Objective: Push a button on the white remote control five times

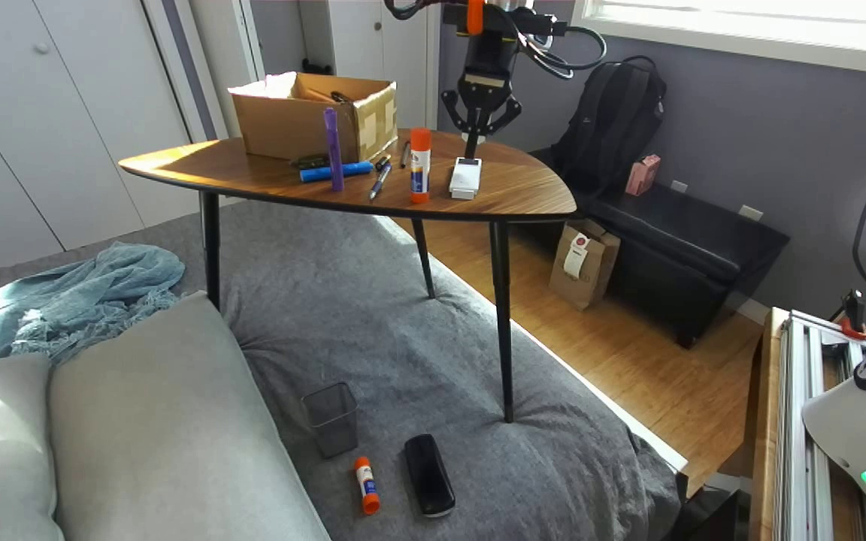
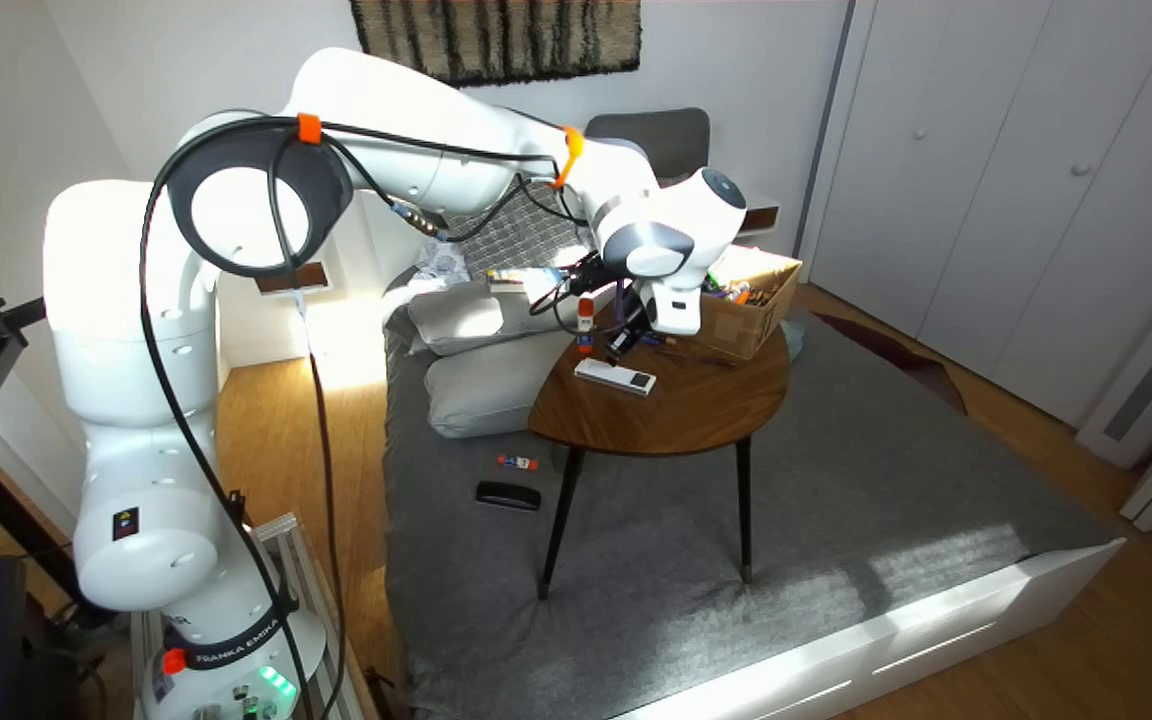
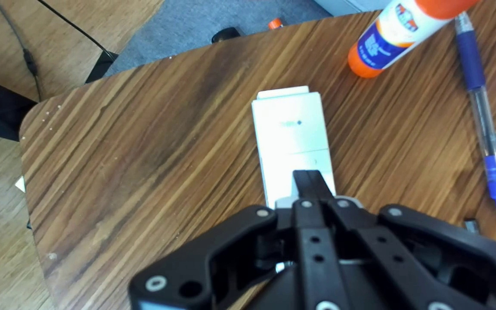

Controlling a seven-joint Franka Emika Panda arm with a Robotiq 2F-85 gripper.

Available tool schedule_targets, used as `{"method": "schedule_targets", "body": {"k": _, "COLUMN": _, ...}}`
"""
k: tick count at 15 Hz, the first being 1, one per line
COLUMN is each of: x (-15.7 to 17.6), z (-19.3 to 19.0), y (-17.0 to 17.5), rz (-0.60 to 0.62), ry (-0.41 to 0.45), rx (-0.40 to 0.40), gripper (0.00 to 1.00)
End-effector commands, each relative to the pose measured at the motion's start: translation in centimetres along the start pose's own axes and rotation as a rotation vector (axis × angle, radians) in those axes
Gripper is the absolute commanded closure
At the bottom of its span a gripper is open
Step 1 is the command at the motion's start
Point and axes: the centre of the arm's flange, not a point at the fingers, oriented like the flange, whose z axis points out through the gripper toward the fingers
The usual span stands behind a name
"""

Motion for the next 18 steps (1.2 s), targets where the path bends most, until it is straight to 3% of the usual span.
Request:
{"method": "schedule_targets", "body": {"k": 1, "x": -0.3, "z": 0.5, "y": -0.7, "rz": 0.006, "ry": -0.024, "rx": -0.001, "gripper": 1.00}}
{"method": "schedule_targets", "body": {"k": 18, "x": -0.1, "z": 2.6, "y": -1.4, "rz": 0.013, "ry": -0.030, "rx": -0.031, "gripper": 1.00}}
